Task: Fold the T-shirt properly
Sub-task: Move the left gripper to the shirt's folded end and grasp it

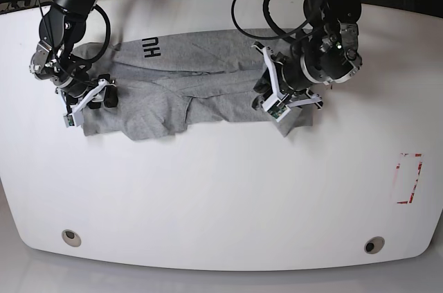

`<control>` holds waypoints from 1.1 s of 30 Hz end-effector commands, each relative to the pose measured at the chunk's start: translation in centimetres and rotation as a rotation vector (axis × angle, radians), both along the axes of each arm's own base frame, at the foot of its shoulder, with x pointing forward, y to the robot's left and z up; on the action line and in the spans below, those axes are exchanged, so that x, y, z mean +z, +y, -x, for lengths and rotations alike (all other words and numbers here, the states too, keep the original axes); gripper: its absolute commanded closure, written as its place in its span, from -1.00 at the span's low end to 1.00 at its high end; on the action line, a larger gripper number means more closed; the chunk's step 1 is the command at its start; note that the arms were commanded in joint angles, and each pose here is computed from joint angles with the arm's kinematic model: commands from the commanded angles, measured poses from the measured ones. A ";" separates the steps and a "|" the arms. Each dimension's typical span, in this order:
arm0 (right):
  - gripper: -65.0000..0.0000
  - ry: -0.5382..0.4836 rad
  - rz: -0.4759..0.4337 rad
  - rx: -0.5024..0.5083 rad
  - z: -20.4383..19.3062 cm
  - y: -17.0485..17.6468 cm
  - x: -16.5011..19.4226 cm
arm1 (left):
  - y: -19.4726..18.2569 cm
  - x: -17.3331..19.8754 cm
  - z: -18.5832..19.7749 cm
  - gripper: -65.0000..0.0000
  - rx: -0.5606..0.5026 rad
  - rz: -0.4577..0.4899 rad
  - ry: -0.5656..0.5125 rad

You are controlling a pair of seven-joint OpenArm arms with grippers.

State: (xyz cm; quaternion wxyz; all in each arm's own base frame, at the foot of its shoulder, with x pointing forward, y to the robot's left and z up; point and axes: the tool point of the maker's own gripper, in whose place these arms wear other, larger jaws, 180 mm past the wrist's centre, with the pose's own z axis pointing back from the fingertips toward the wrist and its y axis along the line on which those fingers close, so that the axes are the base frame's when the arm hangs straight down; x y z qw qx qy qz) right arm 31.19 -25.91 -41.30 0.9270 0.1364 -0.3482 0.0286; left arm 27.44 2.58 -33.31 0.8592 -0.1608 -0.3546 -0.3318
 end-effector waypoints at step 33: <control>0.08 -0.021 0.016 0.008 -0.6 -0.5 1.0 | -7.0 0.4 2.9 0.05 -0.339 -0.063 -0.024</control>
